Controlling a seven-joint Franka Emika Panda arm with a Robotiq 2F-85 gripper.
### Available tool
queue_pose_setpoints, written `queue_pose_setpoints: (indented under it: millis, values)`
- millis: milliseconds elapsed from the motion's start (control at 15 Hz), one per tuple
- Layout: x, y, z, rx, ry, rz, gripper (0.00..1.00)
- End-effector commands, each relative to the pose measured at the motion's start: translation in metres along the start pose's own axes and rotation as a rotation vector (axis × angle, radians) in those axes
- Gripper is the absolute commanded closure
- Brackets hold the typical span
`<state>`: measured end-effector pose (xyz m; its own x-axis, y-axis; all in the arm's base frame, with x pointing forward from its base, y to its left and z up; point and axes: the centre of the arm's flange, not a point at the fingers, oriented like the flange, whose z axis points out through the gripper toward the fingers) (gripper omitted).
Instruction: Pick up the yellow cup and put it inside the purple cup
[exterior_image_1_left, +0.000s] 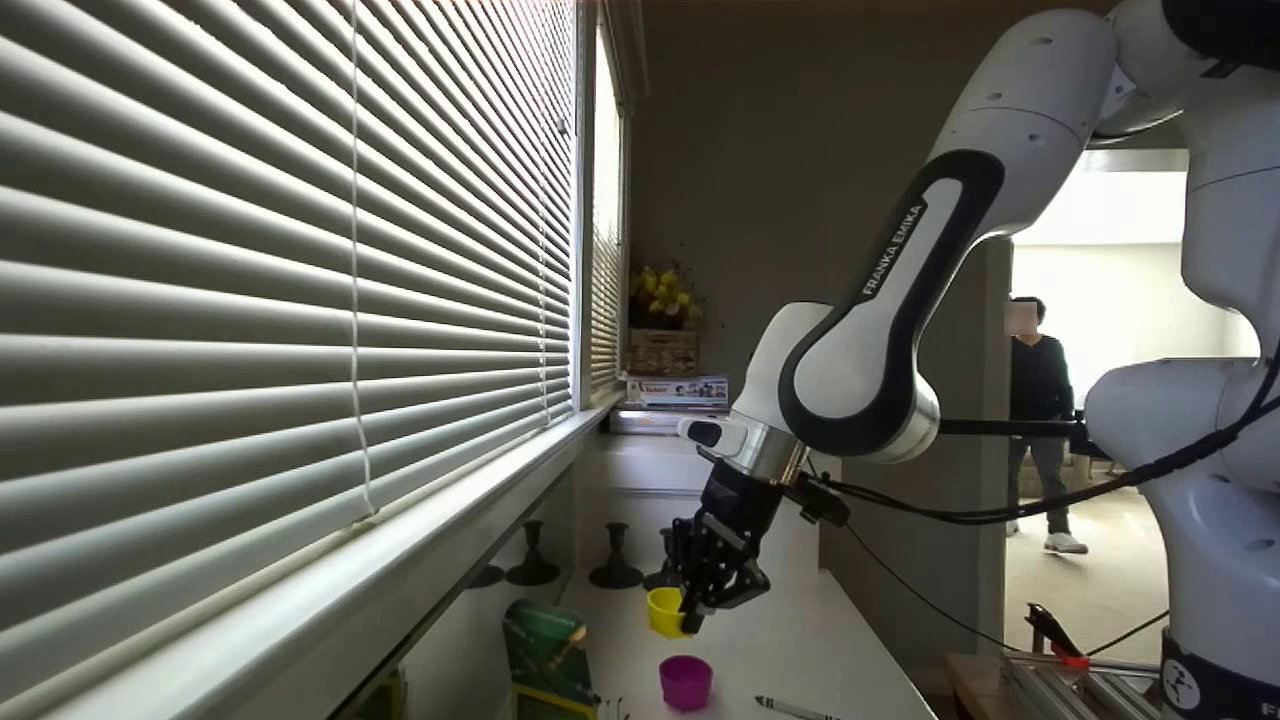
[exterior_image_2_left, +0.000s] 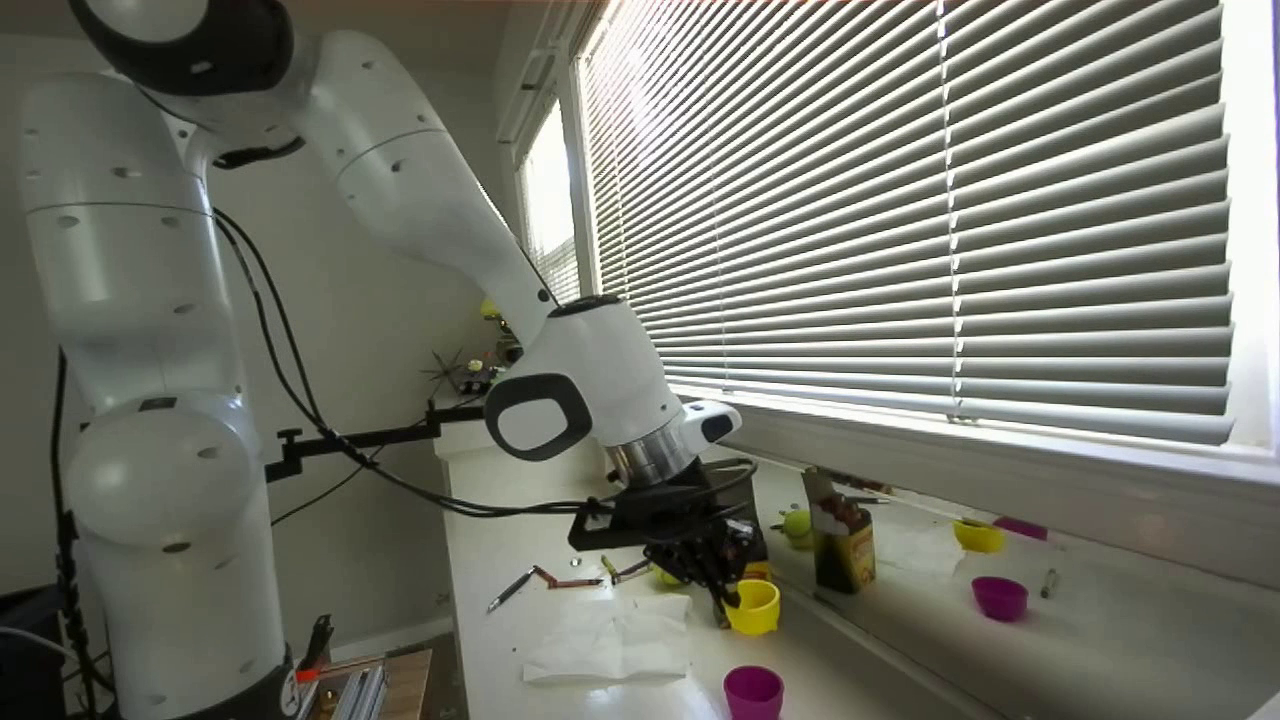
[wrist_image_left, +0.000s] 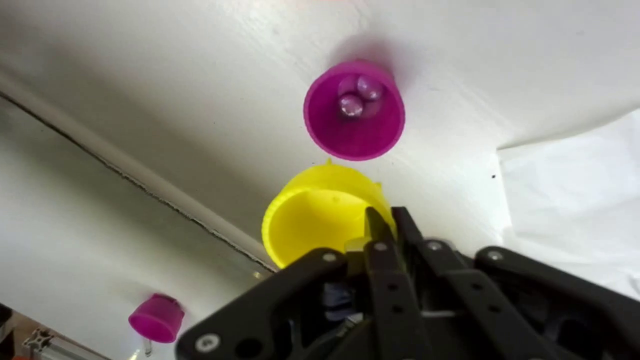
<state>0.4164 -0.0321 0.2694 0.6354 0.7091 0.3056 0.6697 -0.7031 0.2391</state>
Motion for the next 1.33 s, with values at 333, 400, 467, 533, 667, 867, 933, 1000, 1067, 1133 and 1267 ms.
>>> queue_pose_setpoints:
  millis: [333, 400, 467, 533, 667, 867, 933, 1000, 1067, 1133, 1267]
  values:
    - [-0.005, -0.011, -0.038, -0.014, -0.024, 0.058, 0.98]
    - [-0.006, -0.011, -0.037, -0.007, -0.034, 0.072, 0.98]
    - [-0.007, -0.010, -0.036, -0.004, -0.039, 0.083, 0.98]
    - [-0.009, -0.010, -0.036, 0.002, -0.047, 0.093, 0.98]
    - [-0.011, -0.011, -0.032, 0.011, -0.058, 0.108, 0.98]
    - [-0.012, -0.015, -0.029, 0.036, -0.074, 0.117, 0.98]
    - [-0.012, -0.016, -0.027, 0.043, -0.077, 0.119, 0.98]
    - [-0.011, -0.018, -0.027, 0.051, -0.078, 0.119, 0.98]
    - [-0.010, -0.019, -0.026, 0.057, -0.079, 0.121, 0.98]
    - [-0.009, -0.020, -0.025, 0.060, -0.082, 0.119, 0.98]
    - [-0.009, -0.020, -0.021, 0.055, -0.088, 0.119, 0.98]
